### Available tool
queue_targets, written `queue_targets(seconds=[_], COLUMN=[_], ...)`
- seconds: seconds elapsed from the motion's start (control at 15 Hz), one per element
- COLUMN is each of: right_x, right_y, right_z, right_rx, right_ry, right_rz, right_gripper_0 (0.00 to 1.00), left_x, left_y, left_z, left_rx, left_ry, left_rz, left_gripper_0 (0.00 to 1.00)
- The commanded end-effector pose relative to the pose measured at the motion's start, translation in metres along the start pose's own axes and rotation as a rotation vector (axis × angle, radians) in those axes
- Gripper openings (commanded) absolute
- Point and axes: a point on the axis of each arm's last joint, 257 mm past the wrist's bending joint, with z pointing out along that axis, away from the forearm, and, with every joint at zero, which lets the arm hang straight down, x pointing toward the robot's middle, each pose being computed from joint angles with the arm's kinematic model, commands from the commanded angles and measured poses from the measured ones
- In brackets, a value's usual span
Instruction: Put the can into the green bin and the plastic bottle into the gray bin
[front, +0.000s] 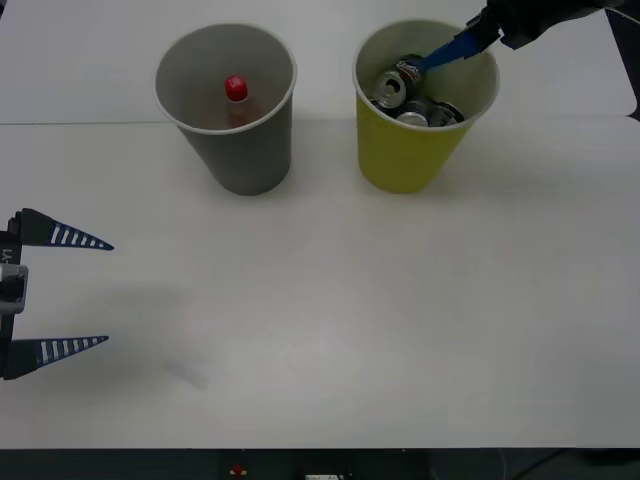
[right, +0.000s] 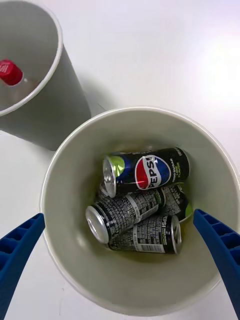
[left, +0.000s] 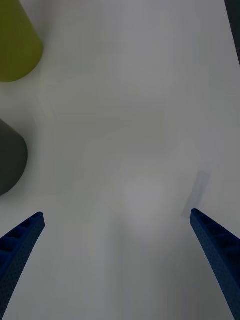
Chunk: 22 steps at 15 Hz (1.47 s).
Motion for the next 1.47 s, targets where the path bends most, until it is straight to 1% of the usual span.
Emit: queue_targets(seconds=[0.07,0.2,0.33,0.4,0.53,0.73,0.8,1.0,1.2,1.33,1.47], right_x=[0.008,0.021,0.038,0.045,0.06,0.092,0.107,0.139,0.169,0.183,0.197], right_y=[0.005,0.013,0.018,0.02,0.025,0.028,0.03,0.038,0.052,0.061,0.074], right_z=[-0.023,-0.038,-0.05,-0.055,-0.066,-0.076,-0.078,-0.084,-0.087,-0.089,-0.089], right_rx=[-0.006,-0.027,-0.048,-0.058,-0.07,-0.073,-0.074,-0.084,-0.11,-0.127,-0.157], right_ry=[-0.044,-0.08,-0.117,-0.134,-0.168,-0.176,-0.177,-0.196,-0.209,-0.221,-0.232], right_rz=[-0.033,-0.053,-0.125,-0.148,-0.209,-0.3,-0.344,-0.43,-0.484,-0.509,-0.533], right_gripper_0=[1.0,1.0,1.0,1.0,1.0,1.0,1.0,1.0,1.0,1.0,1.0], left_x=[0.0,0.0,0.0,0.0,0.0,0.0,0.0,0.0,0.0,0.0,0.0], left_y=[0.0,0.0,0.0,0.0,0.0,0.0,0.0,0.0,0.0,0.0,0.0], left_z=[0.0,0.0,0.0,0.0,0.0,0.0,0.0,0.0,0.0,0.0,0.0], left_rx=[0.0,0.0,0.0,0.0,0.0,0.0,0.0,0.0,0.0,0.0,0.0], left_ry=[0.0,0.0,0.0,0.0,0.0,0.0,0.0,0.0,0.0,0.0,0.0], left_rz=[0.0,0.0,0.0,0.0,0.0,0.0,0.0,0.0,0.0,0.0,0.0], left_gripper_0=[1.0,1.0,1.0,1.0,1.0,1.0,1.0,1.0,1.0,1.0,1.0])
